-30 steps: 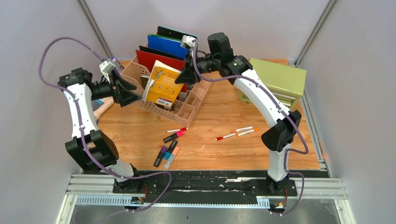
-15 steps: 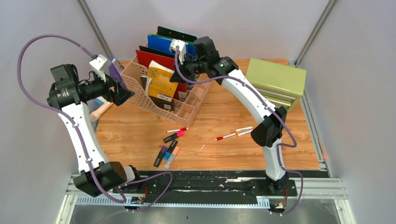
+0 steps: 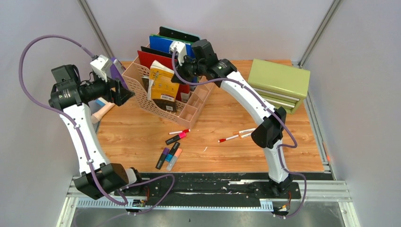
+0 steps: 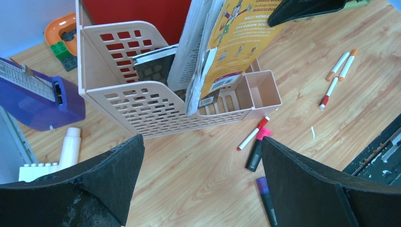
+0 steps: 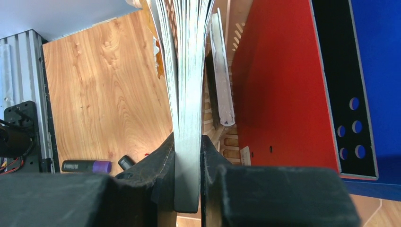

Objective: Organize the desk
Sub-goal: Place the notebook in the storage box.

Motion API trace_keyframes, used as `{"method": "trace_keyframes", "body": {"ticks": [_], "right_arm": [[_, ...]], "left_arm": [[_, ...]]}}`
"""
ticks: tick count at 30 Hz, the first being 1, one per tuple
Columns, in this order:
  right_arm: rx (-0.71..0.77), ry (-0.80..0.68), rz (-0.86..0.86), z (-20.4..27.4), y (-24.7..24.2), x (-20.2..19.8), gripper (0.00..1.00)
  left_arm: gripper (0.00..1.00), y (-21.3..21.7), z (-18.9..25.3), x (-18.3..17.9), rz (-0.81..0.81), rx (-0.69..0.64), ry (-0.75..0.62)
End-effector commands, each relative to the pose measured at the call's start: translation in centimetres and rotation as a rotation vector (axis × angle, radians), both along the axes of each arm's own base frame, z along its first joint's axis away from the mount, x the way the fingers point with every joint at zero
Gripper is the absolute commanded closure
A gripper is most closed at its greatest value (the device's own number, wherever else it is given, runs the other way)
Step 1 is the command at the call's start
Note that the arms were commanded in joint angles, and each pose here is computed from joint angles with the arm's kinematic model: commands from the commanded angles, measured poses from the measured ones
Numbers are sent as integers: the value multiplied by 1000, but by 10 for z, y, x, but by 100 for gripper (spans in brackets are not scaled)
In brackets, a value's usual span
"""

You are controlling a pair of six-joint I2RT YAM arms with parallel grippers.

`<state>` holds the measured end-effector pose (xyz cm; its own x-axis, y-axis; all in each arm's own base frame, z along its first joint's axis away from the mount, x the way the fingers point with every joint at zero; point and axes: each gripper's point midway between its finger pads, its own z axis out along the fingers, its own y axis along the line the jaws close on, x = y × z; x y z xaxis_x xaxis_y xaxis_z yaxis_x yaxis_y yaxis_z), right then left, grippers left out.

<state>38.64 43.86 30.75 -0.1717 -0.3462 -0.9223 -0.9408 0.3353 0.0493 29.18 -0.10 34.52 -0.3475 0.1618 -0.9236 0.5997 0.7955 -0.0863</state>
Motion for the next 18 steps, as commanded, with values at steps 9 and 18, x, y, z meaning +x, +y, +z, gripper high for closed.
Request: {"method": "trace_keyframes", "body": {"ticks": [9,18], "right_arm": [[101,-87,-32,53,-8,-4,100],[109,-103,-56,64,-18,-2,100]], "left_arm": [[0,1,4,2,8,-5,-22],[0,1,3,-1,9,9,-24]]}}
